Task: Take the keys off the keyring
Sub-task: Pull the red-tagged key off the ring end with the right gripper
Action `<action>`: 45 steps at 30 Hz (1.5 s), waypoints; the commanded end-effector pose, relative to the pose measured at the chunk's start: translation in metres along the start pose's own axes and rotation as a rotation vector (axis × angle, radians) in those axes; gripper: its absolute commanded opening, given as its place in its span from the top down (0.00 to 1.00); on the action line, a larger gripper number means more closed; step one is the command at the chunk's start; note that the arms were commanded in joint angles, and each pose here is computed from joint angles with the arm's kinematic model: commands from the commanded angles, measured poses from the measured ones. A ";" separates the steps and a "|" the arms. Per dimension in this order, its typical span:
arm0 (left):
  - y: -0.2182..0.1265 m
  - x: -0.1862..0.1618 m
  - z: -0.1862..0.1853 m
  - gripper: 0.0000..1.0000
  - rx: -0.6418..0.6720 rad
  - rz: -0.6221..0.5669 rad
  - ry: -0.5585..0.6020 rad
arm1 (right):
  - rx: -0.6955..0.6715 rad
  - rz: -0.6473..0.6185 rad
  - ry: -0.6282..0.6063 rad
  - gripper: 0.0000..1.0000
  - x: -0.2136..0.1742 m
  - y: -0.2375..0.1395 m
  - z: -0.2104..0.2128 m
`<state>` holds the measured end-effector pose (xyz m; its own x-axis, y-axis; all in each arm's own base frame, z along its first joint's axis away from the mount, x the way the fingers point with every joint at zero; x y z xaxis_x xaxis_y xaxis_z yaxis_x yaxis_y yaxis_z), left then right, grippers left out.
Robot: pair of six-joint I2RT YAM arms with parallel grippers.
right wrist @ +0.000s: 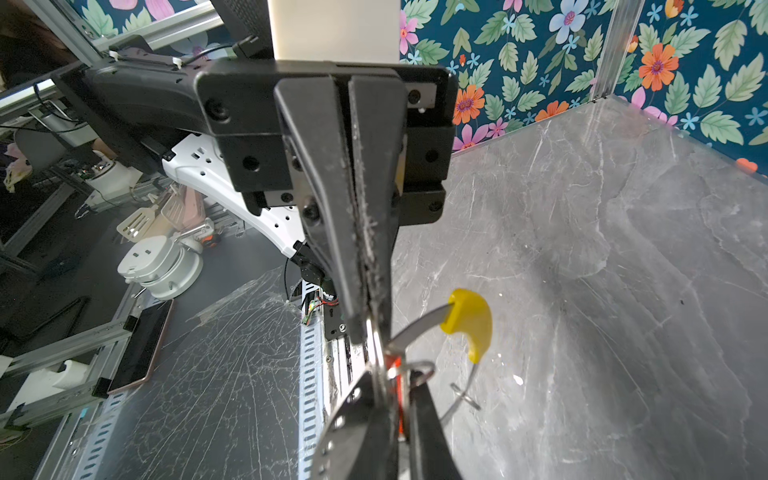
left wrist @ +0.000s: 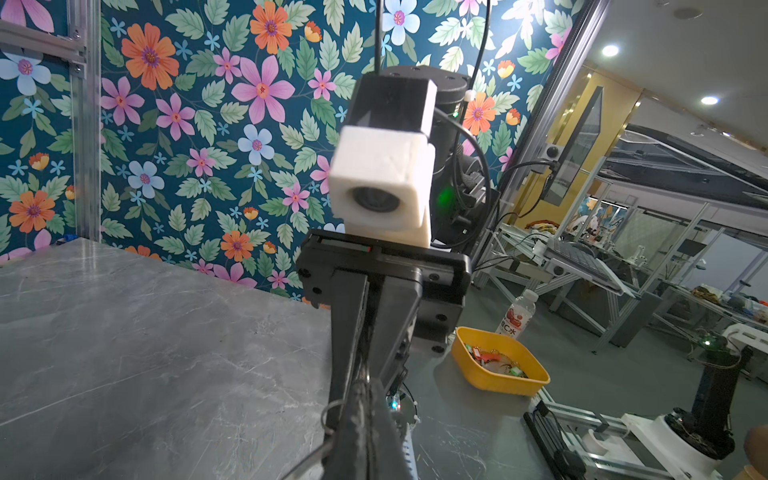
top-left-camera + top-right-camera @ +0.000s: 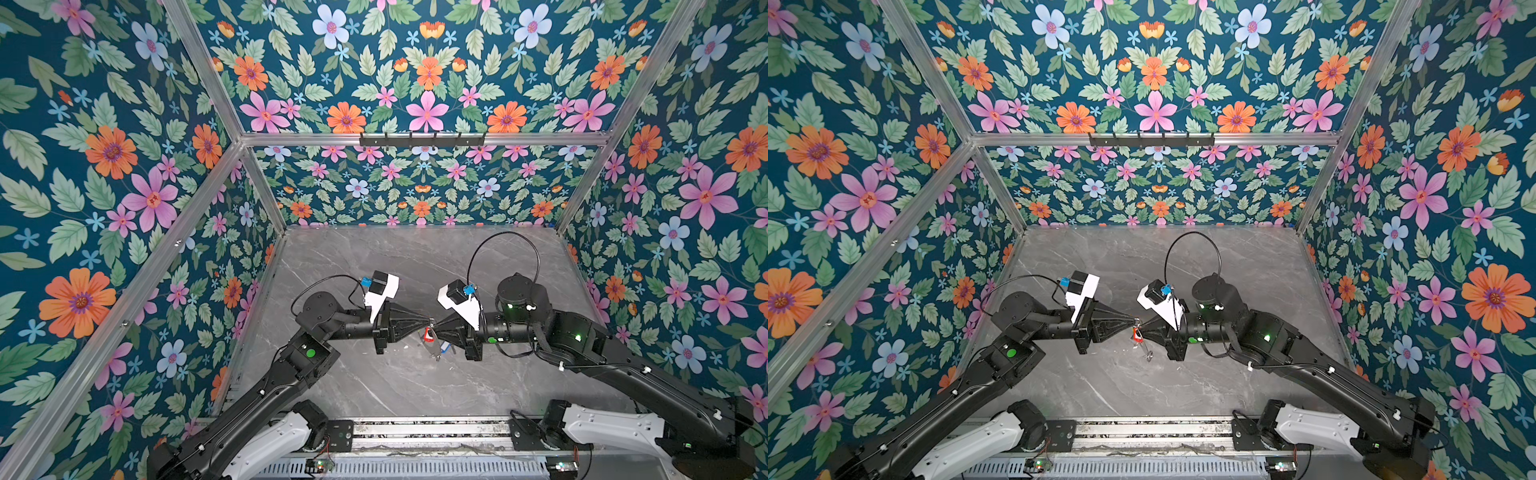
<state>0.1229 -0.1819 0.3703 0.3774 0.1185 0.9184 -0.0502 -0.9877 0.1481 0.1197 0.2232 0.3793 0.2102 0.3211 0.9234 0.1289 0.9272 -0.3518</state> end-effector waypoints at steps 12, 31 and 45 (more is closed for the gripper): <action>-0.017 -0.009 -0.003 1.00 -0.034 -0.300 0.079 | 0.099 -0.222 -0.023 1.00 0.017 0.017 -0.002; -0.020 -0.020 0.000 1.00 -0.060 -0.353 0.092 | 0.136 -0.175 0.006 1.00 0.006 0.021 -0.001; -0.027 -0.019 0.003 1.00 0.180 -0.273 0.100 | -0.190 -0.154 0.129 1.00 -0.024 -0.025 -0.030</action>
<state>0.1151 -0.1571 0.3551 0.2628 0.4128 0.8721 0.1484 -0.9104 0.3862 0.1355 0.1951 0.3633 0.2621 0.1628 0.9512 0.2784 0.9310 -0.2361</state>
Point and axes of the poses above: each gripper's point midway between its finger pads, its own y axis out along the fingers, its own z axis along the line the jaws close on, x = y × z, the point moved 10 cm from there along -y, back along the fingers, and after that the axes turned 4 degrees about -y, right-handed, at the moved point
